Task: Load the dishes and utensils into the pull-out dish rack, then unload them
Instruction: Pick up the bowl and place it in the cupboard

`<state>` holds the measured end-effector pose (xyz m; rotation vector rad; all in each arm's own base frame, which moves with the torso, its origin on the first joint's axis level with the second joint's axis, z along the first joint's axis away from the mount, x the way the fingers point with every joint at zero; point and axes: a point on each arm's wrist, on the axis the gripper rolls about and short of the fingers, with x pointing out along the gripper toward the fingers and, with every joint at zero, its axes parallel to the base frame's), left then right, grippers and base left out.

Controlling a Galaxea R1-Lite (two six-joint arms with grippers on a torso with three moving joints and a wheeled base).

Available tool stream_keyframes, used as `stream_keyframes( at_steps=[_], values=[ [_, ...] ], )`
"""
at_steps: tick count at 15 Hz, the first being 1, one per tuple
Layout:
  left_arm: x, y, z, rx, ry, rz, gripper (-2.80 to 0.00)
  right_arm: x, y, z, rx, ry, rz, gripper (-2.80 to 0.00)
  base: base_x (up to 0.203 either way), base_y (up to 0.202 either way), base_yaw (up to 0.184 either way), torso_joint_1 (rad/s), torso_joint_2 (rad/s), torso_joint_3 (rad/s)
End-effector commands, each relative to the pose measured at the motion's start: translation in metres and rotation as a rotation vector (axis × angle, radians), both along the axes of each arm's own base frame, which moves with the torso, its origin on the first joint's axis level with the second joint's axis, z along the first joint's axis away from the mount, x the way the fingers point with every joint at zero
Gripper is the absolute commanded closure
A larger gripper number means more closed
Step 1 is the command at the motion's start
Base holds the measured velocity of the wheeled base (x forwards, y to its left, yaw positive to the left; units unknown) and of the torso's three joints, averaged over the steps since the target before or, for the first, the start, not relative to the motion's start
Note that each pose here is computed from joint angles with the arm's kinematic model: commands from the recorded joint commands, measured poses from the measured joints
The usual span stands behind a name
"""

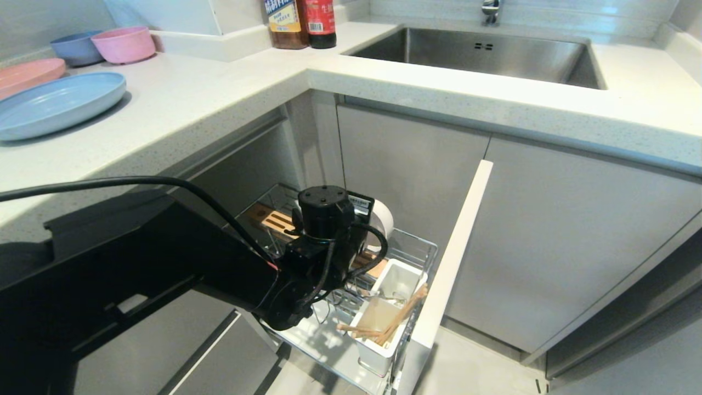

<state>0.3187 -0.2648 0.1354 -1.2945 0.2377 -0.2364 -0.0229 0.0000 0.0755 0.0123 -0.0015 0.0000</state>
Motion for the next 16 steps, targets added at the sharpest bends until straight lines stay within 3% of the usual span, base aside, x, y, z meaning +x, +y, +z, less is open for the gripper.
stream_keyframes(
  at_steps=[1,6,7,11,16],
  values=[
    [0.000,0.000,-0.002,0.001,0.011,0.002,0.00,0.000,0.000,0.000,0.000,0.002,0.000,0.00,0.000,0.000,0.000,0.000,0.00,0.000],
    [0.000,0.000,-0.004,0.014,0.029,-0.001,0.00,0.000,0.000,0.000,0.000,0.002,0.000,0.00,0.000,0.000,0.000,0.000,0.00,0.000],
    [0.000,-0.001,-0.004,0.014,0.029,-0.001,-2.75,0.000,0.000,0.000,0.000,0.002,0.000,0.00,0.000,0.000,0.000,0.000,0.00,0.000],
    [-0.001,0.001,-0.002,-0.002,0.030,0.004,-2.80,0.000,0.000,0.000,0.000,0.002,0.000,0.00,0.000,0.000,0.000,0.000,0.00,0.000],
    [-0.014,0.007,0.014,0.005,0.092,0.004,-2.80,0.000,0.000,0.000,0.000,0.002,0.000,0.00,0.000,0.000,0.000,0.000,0.00,0.000]
  ],
)
